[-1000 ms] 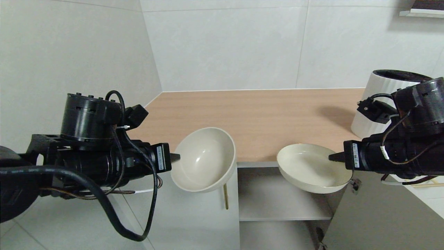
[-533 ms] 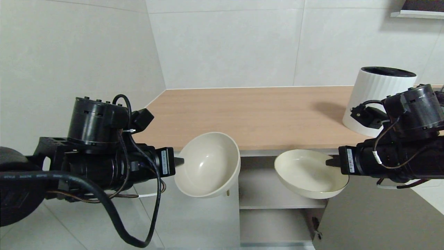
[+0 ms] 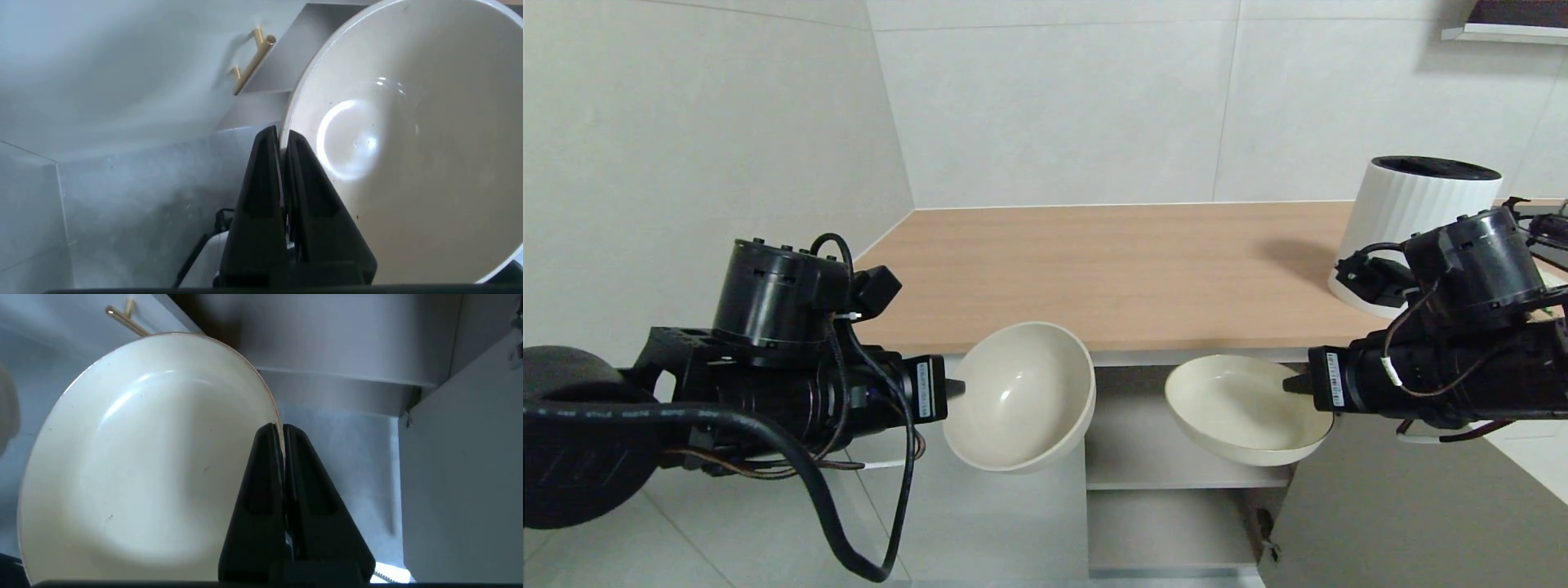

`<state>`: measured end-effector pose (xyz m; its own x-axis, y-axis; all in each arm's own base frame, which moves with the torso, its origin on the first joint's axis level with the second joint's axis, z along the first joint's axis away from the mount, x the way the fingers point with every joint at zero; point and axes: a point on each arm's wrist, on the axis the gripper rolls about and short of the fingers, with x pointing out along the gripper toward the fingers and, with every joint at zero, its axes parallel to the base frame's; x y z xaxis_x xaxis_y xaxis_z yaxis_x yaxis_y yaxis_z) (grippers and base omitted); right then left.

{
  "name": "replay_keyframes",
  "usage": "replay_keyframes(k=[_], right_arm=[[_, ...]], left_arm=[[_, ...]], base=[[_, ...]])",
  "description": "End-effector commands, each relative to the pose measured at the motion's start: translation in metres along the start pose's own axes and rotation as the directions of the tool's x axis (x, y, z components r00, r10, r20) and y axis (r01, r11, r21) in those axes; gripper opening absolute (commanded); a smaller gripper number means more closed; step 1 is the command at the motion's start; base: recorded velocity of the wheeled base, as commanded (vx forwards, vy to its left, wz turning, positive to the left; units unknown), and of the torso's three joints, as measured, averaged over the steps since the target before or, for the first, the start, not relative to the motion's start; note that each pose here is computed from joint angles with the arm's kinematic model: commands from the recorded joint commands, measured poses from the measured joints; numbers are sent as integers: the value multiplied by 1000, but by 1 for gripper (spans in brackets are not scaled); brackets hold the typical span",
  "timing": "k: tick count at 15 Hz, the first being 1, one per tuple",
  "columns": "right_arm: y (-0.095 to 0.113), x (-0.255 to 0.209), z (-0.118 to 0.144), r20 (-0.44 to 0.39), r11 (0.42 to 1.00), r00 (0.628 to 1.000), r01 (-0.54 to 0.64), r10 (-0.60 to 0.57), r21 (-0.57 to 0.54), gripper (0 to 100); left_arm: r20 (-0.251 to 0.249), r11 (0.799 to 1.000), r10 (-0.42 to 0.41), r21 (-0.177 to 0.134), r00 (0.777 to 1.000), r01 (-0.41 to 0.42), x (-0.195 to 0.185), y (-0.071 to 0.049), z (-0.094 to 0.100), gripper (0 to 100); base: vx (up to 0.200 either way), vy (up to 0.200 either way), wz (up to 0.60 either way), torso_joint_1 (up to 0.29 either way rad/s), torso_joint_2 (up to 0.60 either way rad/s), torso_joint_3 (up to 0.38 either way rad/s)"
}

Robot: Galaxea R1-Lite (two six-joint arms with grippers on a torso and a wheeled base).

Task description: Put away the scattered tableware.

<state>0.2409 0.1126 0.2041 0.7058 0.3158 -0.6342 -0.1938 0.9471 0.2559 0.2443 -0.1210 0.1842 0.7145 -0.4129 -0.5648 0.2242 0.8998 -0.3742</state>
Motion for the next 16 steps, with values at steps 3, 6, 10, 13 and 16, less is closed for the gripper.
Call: replay_keyframes(k=[3,6,10,13,16], right_arm=[[0,9,-1,-7,1000,1000,12,-12,-1,0],[0,10,-1,-10,1000,1000,13,-13,1,0],[0,10,-1,-11,1000,1000,14,-14,1,0],[-1,13,-2,-18,1000,1000,18,-18,0,0],[-1,15,-2,-22,1000,1000,19,-19,0,0]], left_arm=[[-11,1000,2,0,1000,-2,4,0,-1,0],[-15,1000,5,-1,1000,-5,5,1,-2,0],[-17,1000,5,0,1000,-5,6,0,-2,0],[-17,1000,6,-1,1000,-6,6,1,-2,0],[-18,1000,5,0,1000,-5,6,0,-2,0]], base=[[0,0,0,0,0,0],[0,0,0,-72,186,117],[0,0,0,-159,441,270],[0,0,0,-157,463,307],[0,0,0,-137,453,318]])
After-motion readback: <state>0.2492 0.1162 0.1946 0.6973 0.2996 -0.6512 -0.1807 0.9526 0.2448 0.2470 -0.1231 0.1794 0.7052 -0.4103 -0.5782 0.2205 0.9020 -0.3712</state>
